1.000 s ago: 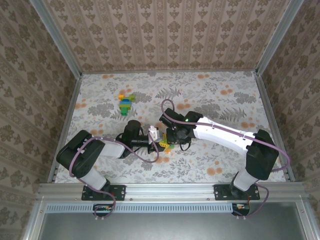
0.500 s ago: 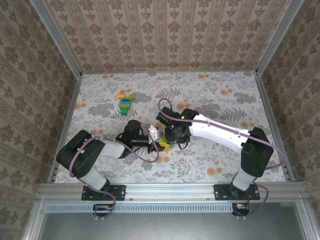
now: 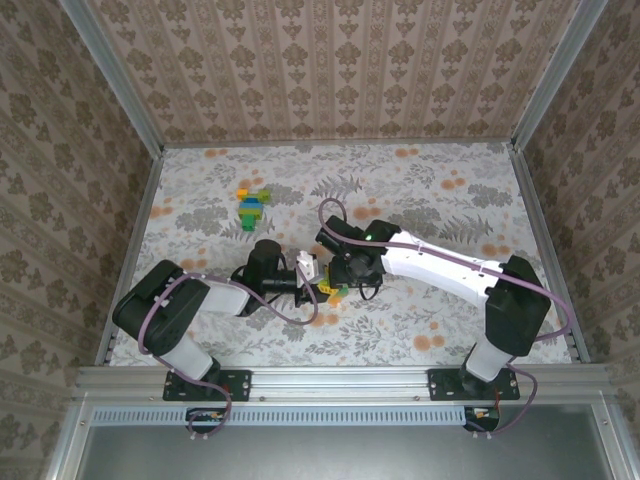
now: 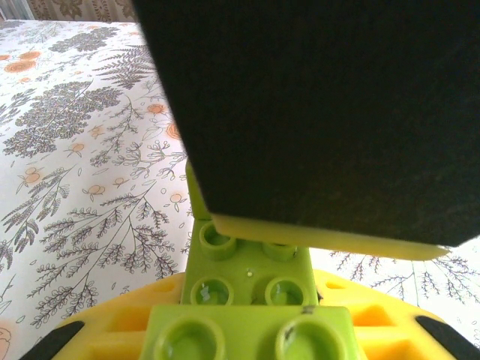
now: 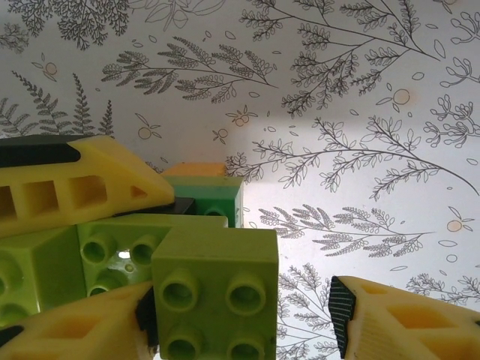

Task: Assemble a carrot with lego

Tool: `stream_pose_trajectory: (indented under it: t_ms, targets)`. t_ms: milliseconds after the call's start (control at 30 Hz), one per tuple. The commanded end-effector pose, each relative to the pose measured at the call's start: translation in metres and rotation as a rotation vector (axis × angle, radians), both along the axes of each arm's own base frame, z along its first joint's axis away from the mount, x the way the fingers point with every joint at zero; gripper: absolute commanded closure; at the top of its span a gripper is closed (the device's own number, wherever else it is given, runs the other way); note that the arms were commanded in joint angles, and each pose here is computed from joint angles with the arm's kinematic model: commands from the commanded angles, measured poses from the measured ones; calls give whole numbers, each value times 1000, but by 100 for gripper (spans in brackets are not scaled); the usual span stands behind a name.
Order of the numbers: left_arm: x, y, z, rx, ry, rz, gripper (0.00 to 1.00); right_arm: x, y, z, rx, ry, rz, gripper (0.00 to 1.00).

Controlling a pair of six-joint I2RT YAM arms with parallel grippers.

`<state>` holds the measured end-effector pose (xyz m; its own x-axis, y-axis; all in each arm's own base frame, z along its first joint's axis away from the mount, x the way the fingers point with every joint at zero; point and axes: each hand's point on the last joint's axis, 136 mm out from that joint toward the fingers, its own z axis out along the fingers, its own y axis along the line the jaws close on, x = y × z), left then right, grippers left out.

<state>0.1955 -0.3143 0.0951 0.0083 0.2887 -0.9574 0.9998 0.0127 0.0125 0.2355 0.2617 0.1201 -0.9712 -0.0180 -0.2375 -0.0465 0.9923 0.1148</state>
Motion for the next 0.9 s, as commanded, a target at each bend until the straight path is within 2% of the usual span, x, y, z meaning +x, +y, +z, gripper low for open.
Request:
stream_pose_trajectory:
  t_ms: [0,167,400,533,700,867]
  targets:
    - [5,3,-23,88,41,45,74,-13,15,-7,54,41,49,33]
    - [4,3,-23,88,45,41,73,-8,9,16,87,-29,42,31]
    - [5,2,-24,91,51,37,73,8,-12,80,150,-196,32,30]
    - [6,2,-21,89,60,43,73,12,-46,110,94,-280,4,30]
    - [17,5,-8,71,132,77,73,15,-71,120,87,-340,-22,30]
    - [27,5,21,51,231,118,72,17,-75,103,118,-338,-13,30]
